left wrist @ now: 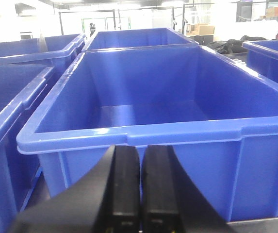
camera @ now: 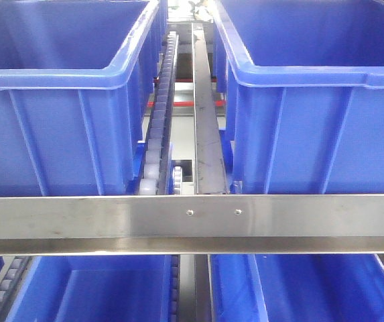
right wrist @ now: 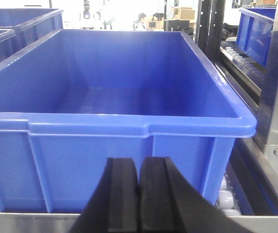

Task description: Pick and sort blue part to right shelf

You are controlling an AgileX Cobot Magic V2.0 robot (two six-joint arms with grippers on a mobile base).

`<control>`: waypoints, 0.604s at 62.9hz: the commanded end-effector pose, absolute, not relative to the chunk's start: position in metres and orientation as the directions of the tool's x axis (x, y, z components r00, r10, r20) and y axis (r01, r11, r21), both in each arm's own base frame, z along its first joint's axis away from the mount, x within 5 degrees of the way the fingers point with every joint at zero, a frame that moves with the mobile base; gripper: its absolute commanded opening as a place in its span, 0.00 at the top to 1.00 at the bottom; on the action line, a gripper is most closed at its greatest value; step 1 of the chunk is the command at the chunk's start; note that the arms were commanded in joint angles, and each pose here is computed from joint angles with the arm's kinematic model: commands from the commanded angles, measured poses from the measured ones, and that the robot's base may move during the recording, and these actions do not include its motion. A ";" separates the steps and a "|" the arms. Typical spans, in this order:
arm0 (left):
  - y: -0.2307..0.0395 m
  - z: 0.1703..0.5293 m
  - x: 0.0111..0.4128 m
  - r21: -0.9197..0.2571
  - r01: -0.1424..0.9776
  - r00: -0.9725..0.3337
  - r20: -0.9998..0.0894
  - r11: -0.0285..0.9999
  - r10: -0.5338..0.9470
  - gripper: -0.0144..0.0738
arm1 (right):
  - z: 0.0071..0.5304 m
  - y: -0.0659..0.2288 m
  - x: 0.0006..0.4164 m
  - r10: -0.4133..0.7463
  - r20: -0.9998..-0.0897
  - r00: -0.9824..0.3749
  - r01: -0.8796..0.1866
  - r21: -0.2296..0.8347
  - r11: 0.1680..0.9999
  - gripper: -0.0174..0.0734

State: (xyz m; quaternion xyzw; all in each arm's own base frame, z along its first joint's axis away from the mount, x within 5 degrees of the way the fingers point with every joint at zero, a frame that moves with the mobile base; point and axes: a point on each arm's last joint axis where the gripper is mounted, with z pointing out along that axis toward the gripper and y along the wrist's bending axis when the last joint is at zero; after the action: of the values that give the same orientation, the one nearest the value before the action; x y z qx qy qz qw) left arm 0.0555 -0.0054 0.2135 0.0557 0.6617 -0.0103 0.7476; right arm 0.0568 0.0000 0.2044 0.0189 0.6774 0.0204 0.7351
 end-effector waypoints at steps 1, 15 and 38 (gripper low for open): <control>-0.005 0.215 0.054 0.049 0.087 0.200 -0.979 0.995 0.031 0.70 | 0.221 0.000 0.052 0.056 -0.975 0.214 -0.011 0.055 0.998 0.76; -0.005 0.214 0.054 0.049 0.088 0.192 -0.981 0.995 0.032 0.70 | 0.221 0.000 0.052 0.056 -0.975 0.214 -0.011 0.055 0.998 0.76; -0.004 0.212 0.054 0.048 0.071 0.168 -0.985 0.996 0.036 0.70 | 0.221 0.000 0.052 0.056 -0.975 0.214 -0.011 0.055 0.998 0.76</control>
State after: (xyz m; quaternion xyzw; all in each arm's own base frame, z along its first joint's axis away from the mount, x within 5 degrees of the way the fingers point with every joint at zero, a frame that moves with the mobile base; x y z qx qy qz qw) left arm 0.0558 -0.0053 0.2104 0.0554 0.6745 -0.0098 0.7361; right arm 0.0568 0.0000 0.2044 0.0189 0.6774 0.0204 0.7351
